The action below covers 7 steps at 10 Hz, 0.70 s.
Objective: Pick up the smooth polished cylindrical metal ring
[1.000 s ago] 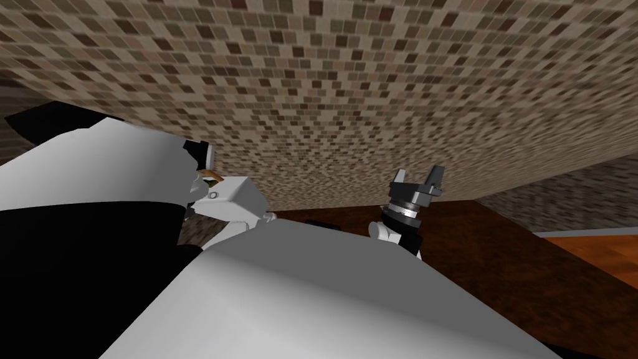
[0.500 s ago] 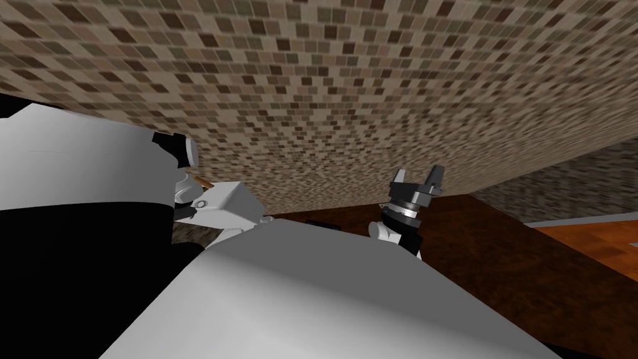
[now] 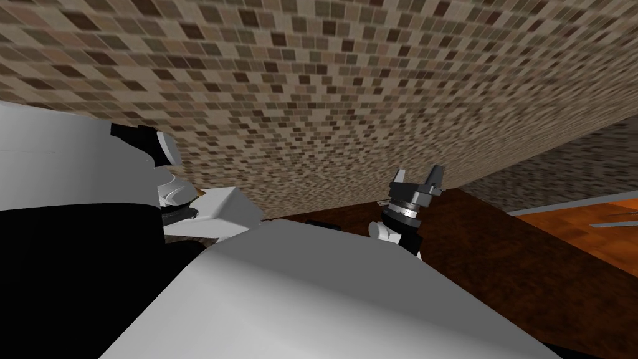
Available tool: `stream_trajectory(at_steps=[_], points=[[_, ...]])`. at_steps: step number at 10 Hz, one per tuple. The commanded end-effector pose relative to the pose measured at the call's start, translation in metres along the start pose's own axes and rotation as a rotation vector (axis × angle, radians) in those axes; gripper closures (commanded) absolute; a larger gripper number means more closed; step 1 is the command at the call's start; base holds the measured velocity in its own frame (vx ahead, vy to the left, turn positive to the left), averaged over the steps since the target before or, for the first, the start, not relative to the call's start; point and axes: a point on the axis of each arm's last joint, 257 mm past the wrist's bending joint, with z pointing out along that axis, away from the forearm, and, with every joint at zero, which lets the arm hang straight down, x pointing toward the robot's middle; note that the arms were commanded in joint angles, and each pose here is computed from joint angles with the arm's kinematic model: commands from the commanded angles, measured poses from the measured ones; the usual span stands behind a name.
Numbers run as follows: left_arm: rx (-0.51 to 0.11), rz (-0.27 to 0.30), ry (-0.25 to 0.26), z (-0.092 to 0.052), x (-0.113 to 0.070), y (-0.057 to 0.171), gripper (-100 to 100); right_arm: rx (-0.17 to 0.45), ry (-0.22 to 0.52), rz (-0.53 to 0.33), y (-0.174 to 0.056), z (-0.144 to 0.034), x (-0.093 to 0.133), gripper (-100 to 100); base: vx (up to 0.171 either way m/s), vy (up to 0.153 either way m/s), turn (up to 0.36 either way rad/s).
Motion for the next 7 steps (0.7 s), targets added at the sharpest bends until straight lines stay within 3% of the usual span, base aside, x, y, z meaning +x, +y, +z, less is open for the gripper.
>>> stream_trajectory(at_steps=[1, 4, 5, 6, 7], points=[[-0.025, -0.043, -0.011, 0.002, -0.004, 0.002, -100, 0.0, 0.0, 0.0, 0.0, 0.0, 0.0, 0, 0.026, 0.076, -0.095], [-0.076, -0.133, -0.038, 0.008, -0.013, 0.006, -100, 0.0, 0.0, 0.0, 0.0, 0.0, 0.0, 0, 0.015, 0.099, -0.123], [-0.066, -0.115, -0.033, 0.007, -0.012, 0.004, -100, 0.0, 0.0, 0.0, 0.0, 0.0, 0.0, 0, -0.004, 0.052, -0.023], [-0.068, -0.119, -0.033, 0.007, -0.012, 0.005, 0, 0.0, 0.0, 0.0, 0.0, 0.0, 0.0, 0, 0.0, 0.01, 0.002], [-0.07, -0.124, -0.035, 0.012, -0.017, 0.006, -100, 0.0, 0.0, 0.0, 0.0, 0.0, 0.0, 0, -0.021, 0.03, -0.043]])
